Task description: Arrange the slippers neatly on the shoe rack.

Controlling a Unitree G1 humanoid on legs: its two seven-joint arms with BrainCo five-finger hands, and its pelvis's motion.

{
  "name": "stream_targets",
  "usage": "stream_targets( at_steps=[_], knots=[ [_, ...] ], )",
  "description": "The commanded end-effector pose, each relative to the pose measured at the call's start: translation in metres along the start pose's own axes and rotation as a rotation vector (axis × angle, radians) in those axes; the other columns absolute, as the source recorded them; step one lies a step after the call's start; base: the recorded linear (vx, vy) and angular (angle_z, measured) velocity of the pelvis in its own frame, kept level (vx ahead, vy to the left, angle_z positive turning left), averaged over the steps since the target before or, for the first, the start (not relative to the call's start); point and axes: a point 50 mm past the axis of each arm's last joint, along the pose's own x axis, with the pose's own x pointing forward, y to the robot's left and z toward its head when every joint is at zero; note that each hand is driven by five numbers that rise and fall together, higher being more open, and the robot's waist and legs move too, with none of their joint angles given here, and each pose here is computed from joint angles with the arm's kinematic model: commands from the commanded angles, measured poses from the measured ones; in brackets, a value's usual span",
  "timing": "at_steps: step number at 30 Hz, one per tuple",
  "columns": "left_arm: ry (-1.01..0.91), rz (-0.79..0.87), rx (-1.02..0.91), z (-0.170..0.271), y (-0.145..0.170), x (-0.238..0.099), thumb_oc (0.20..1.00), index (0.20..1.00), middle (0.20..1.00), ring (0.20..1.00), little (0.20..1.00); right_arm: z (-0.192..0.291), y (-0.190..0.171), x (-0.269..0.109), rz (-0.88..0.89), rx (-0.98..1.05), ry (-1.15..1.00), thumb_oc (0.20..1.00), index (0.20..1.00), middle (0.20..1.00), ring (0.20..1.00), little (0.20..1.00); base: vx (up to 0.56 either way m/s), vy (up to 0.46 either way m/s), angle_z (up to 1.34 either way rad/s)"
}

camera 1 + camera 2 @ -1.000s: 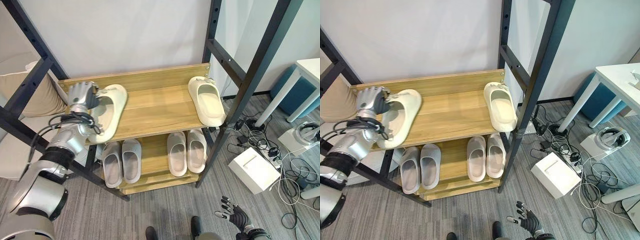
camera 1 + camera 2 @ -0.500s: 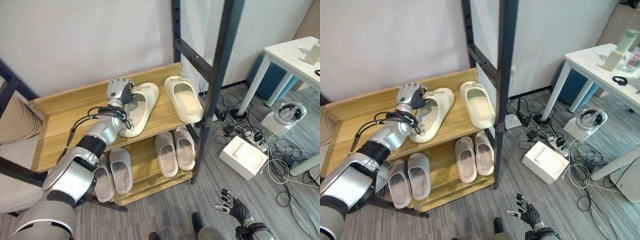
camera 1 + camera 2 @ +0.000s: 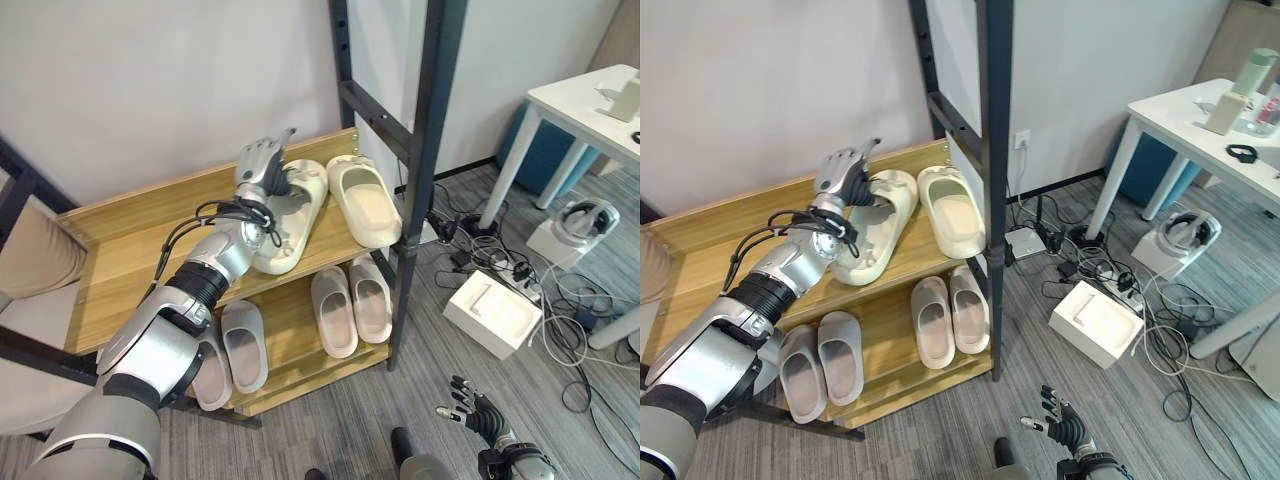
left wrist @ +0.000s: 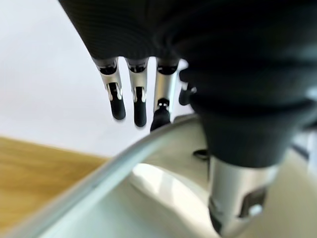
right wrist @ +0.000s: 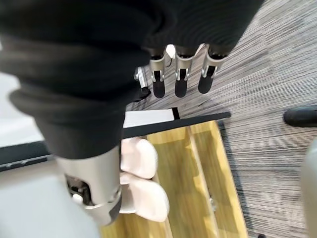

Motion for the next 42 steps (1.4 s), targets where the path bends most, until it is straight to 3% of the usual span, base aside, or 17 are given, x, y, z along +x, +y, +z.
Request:
stream_targets(
  at_steps=[1, 20, 35, 39, 40, 42],
  knots=[
    [-0.055, 0.121, 0.029, 0.01, 0.037, 0.027, 1.0, 1.0, 1.0, 1.0, 1.0, 0.012, -0.002, 0.003, -0.018, 0.035, -0.067, 1.0, 1.0, 1.0, 1.0, 1.0, 0.0, -0.006, 0.31],
    [0.022, 0.035, -0.015, -0.008, 0.013, 0.012, 1.0, 1.0, 1.0, 1.0, 1.0, 0.002, 0.01, 0.005, 0.037, 0.031, -0.017, 1.0, 1.0, 1.0, 1.0, 1.0, 0.0, 0.004, 0.07],
    [-0.046, 0.173, -0.151, -0.008, 0.047, -0.009, 1.0, 1.0, 1.0, 1.0, 1.0, 0.003, 0.008, 0.007, 0.018, 0.053, -0.023, 1.0, 1.0, 1.0, 1.0, 1.0, 0.0, -0.002, 0.01],
    [-0.009, 0.152, -0.506, -0.014, 0.039, -0.037, 1.0, 1.0, 1.0, 1.0, 1.0, 0.003, 0.009, 0.008, 0.013, 0.057, -0.018, 1.0, 1.0, 1.0, 1.0, 1.0, -0.01, 0.001, 0.02],
    [0.039, 0.102, -0.859, -0.02, 0.027, -0.052, 1.0, 1.0, 1.0, 1.0, 1.0, 0.002, 0.009, 0.007, 0.017, 0.05, -0.006, 1.0, 1.0, 1.0, 1.0, 1.0, -0.02, 0.019, 0.08],
    [0.113, 0.018, -1.131, -0.023, 0.006, -0.068, 1.0, 1.0, 1.0, 1.0, 1.0, 0.003, 0.01, 0.007, 0.019, 0.052, -0.006, 1.0, 1.0, 1.0, 1.0, 1.0, -0.01, 0.014, 0.07]
  ],
)
